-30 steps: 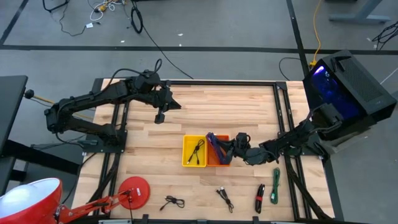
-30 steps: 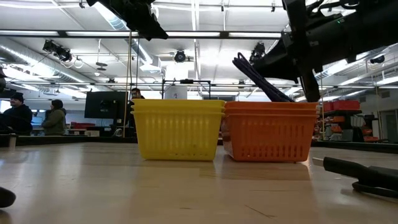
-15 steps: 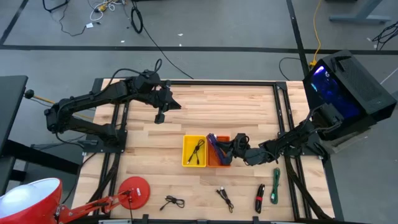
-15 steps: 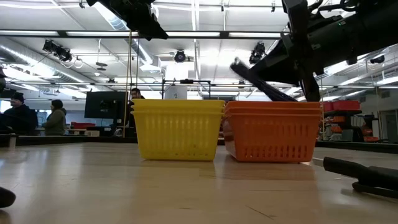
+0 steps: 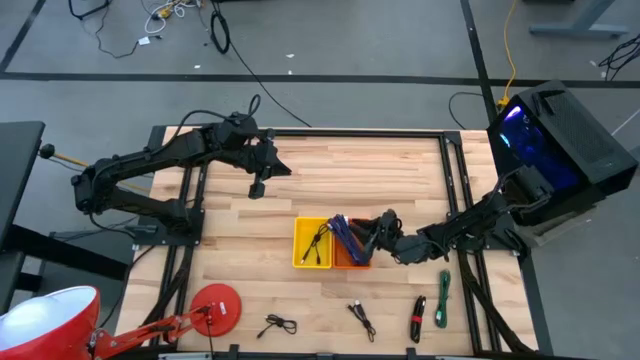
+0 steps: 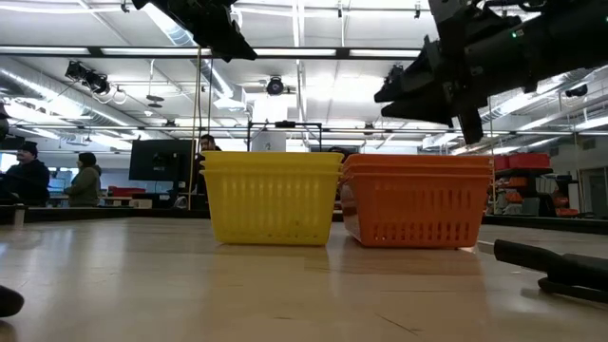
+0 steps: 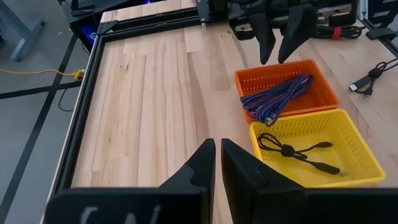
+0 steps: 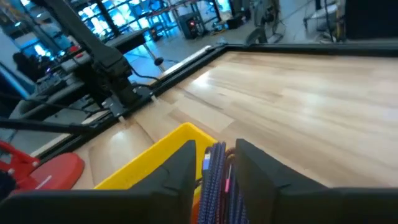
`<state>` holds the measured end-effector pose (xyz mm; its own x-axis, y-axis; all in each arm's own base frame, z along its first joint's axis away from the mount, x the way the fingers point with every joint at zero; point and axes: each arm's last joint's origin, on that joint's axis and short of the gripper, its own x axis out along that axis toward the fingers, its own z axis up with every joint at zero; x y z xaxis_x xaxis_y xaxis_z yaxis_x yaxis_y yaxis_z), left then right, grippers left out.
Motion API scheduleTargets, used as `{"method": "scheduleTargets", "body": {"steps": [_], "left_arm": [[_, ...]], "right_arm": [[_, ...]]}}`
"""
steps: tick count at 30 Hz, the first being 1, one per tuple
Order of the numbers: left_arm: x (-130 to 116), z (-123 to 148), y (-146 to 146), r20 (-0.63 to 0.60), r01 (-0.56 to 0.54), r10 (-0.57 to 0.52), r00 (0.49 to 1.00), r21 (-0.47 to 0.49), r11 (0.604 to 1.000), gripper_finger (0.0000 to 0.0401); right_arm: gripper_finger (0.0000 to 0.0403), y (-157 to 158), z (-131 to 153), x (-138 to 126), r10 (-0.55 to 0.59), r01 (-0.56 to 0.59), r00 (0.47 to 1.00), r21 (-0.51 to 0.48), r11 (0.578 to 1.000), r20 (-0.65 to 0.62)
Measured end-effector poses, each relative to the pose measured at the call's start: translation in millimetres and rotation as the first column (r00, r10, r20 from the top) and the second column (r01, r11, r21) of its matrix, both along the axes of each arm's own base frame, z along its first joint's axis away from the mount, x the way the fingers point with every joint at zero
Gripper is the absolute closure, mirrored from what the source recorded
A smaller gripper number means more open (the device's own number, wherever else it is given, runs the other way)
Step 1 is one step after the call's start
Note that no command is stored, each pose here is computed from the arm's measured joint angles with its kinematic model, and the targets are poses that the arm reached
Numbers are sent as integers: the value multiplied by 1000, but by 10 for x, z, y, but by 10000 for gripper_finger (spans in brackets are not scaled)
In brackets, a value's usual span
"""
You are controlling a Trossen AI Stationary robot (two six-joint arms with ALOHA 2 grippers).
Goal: Pick & Place USB Port
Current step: Put the green patterned charger cable into the orange bin
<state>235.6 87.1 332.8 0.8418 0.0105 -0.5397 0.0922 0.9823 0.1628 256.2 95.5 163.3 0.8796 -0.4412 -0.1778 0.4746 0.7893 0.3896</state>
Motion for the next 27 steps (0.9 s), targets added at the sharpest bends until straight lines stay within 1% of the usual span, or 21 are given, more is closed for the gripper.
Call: {"method": "scheduleTargets", "body": {"steps": [3, 5, 7, 9, 10, 12, 14, 17, 20, 25, 27], "left_arm": [[-1, -1, 0, -1, 0, 0, 1000, -1, 1000, 369], [-2, -2, -1, -3, 0, 0, 1000, -1, 1000, 369], [-6, -10, -3, -11, 0, 0, 1000, -5, 1000, 369], [-12, -18, -5, -21, 0, 0, 1000, -9, 1000, 369], [-16, -24, -7, -29, 0, -1, 1000, -12, 1000, 369], [-24, -39, -10, -45, -1, 0, 999, -19, 1000, 369], [-27, -44, -11, -51, -1, -1, 999, -21, 1000, 369], [-28, -45, -12, -52, -1, 0, 999, -22, 1000, 369], [-28, -45, -13, -52, 0, -1, 999, -22, 1000, 369], [-27, -44, -12, -51, -1, 0, 999, -22, 1000, 369], [-28, -44, -11, -51, -1, 0, 999, -22, 1000, 369]], "right_arm": [[276, -14, 91, -35, 31, -31, 999, -23, 999, -12], [273, -43, 182, -100, 38, -41, 998, -56, 998, -46], [273, -101, 267, -214, 0, -8, 995, -78, 997, -98], [278, -175, 322, -378, -41, 31, 986, -67, 997, -163], [281, -212, 344, -466, -49, 42, 980, -42, 998, -191], [291, -268, 359, -633, -36, 52, 970, 59, 997, -240], [302, -298, 348, -775, -6, 57, 956, 167, 984, -294], [322, -311, 296, -940, 35, 76, 919, 264, 962, -392], [344, -256, 258, -1019, 106, 56, 889, 334, 941, -446], [372, -117, 250, -1086, 219, -21, 864, 403, 915, -453], [380, -57, 240, -1131, 260, -36, 849, 440, 897, -460]]}}
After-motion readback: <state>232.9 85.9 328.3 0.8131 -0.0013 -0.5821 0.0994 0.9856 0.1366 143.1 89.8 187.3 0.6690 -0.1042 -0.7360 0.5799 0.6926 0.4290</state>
